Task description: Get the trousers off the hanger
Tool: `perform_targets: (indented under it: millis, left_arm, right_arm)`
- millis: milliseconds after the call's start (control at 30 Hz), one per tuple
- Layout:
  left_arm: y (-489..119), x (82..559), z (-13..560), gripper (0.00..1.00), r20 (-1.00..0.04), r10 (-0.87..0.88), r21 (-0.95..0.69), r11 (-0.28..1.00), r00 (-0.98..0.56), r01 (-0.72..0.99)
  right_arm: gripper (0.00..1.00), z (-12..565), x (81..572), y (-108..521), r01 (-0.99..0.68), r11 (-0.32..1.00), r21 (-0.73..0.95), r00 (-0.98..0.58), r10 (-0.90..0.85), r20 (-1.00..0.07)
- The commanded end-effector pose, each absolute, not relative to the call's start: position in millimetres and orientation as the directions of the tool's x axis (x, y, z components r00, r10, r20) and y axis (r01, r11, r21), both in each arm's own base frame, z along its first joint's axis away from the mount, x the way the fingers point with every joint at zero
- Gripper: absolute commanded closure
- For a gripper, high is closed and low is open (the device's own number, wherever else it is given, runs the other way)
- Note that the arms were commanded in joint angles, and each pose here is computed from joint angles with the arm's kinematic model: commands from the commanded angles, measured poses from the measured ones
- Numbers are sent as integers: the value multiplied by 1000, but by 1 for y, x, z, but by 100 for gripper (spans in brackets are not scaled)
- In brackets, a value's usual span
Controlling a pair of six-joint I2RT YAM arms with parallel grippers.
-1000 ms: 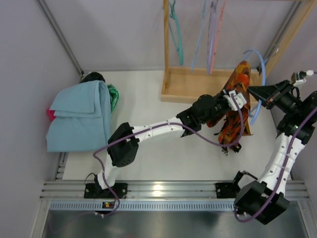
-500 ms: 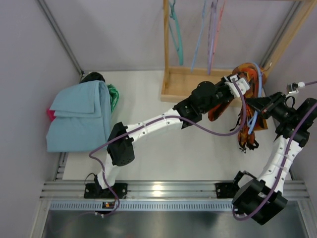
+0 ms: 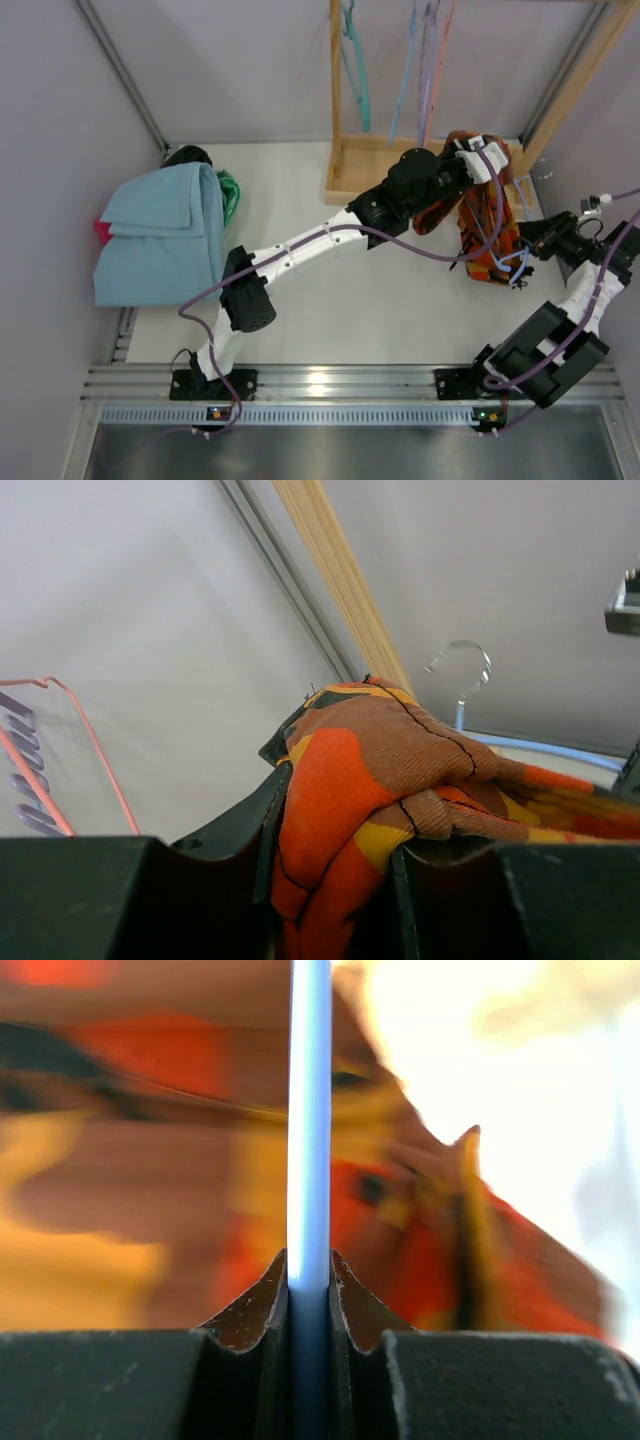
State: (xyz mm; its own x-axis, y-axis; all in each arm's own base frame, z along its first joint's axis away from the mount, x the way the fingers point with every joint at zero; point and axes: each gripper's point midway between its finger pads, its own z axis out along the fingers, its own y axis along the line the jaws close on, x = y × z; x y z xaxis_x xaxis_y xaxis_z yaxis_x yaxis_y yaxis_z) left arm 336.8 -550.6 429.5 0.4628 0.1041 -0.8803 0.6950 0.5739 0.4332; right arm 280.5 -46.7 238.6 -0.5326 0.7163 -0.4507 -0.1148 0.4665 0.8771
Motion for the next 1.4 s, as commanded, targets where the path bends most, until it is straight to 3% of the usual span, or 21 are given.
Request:
perform_targets:
  millis: [0,400,800,933,967,1033,1233,1367]
  left_arm:
    - [-399,269,702,100,-512,-425,138,817,747,560]
    - [-389,266,710,100,-459,-466,99,819,757,565]
    - [-336,224,762,100,-283,-533,61,819,797,570]
    - [-332,220,757,100,-324,-565,66,787,759,614]
    - [-354,230,734,100,-391,-559,90,767,731,635]
    - [-341,218,733,100,-409,-571,102,747,712,657]
    - [-372,224,649,100,-674,-489,160,635,554,756]
    - [-368,212,613,100,-747,-443,191,573,497,797]
  right_arm:
    - [100,164,275,-74,89,539,837,-529,738,-419]
    - [100,186,266,-68,33,649,760,-492,672,-553]
    - [100,152,261,-81,114,739,664,-497,621,-606]
    - [100,168,265,-80,89,725,683,-477,633,-610]
    - [100,177,268,-81,75,730,679,-465,628,-624]
    - [100,191,272,-83,57,732,679,-442,628,-640]
    - [100,228,280,-87,14,743,670,-398,618,-678]
    - [100,239,284,-89,-4,740,673,-388,619,-683]
